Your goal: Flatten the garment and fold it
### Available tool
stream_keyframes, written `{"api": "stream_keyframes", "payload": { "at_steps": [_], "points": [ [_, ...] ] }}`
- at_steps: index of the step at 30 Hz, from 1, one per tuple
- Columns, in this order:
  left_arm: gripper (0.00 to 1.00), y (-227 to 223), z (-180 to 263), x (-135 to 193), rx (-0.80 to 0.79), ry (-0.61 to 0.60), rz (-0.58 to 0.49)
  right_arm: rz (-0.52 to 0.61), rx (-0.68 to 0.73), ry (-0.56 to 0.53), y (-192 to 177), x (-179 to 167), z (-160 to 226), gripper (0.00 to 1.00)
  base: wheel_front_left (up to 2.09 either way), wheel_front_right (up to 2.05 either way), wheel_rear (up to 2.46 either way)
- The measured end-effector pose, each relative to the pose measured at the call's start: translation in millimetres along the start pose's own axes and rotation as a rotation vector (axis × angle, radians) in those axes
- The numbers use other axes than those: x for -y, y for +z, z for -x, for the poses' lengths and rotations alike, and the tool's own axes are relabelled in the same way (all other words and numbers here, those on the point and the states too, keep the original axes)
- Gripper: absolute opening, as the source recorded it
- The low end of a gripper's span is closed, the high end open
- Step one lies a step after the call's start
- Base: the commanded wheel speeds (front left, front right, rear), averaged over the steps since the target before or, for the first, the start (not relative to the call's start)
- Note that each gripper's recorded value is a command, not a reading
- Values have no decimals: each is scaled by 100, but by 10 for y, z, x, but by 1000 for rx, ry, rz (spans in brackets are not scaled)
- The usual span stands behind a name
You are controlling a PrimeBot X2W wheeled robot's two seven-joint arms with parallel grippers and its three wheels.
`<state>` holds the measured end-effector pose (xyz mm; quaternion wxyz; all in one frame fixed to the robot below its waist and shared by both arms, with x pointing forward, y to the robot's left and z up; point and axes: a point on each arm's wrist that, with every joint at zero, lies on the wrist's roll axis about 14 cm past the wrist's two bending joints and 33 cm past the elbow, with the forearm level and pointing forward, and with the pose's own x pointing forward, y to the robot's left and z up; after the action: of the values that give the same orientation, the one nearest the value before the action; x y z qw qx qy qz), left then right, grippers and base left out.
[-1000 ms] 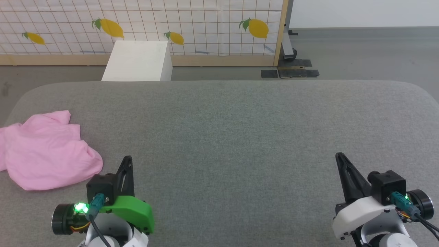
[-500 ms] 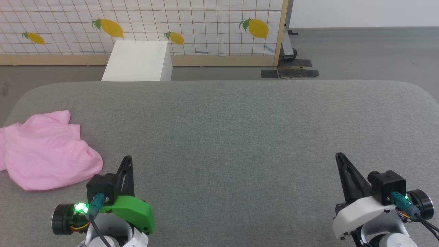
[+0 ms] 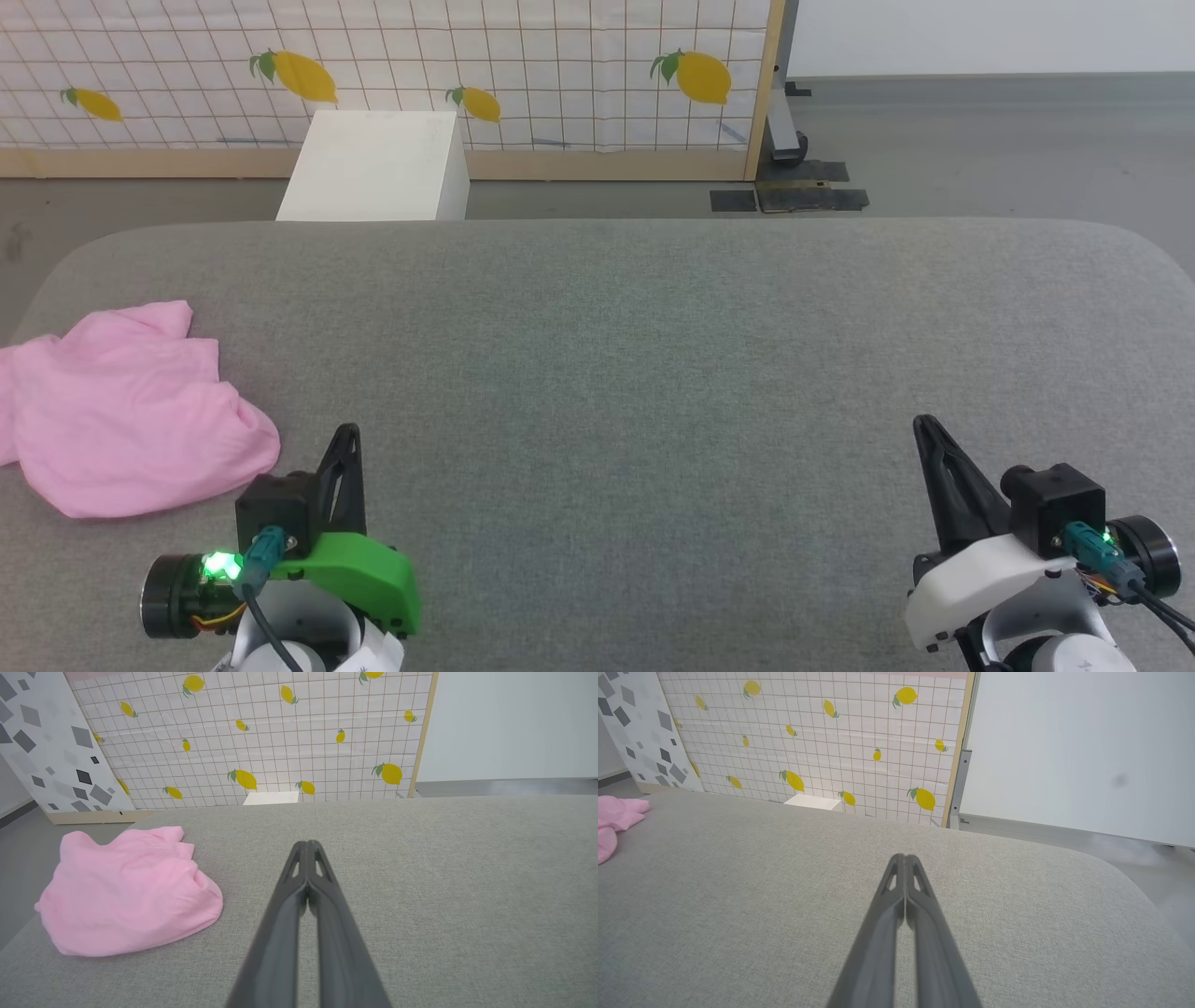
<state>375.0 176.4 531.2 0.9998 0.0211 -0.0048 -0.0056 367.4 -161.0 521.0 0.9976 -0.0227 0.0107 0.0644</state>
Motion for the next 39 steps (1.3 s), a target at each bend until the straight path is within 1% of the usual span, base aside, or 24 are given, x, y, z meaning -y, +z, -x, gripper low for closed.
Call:
{"api": "stream_keyframes", "payload": {
  "at_steps": [12,13,39],
  "points": [
    [0,0,0,0,0,0,0,0,0,0,0,0,0,0,0,0,0],
    [100,0,0,3,0,-1,1,0,0,0,-2,1,1,100,0,0,0],
    [100,-28,-1,112,11,-26,41,-18,22,-5,6,17,2,100,0,0,0]
  ]
}}
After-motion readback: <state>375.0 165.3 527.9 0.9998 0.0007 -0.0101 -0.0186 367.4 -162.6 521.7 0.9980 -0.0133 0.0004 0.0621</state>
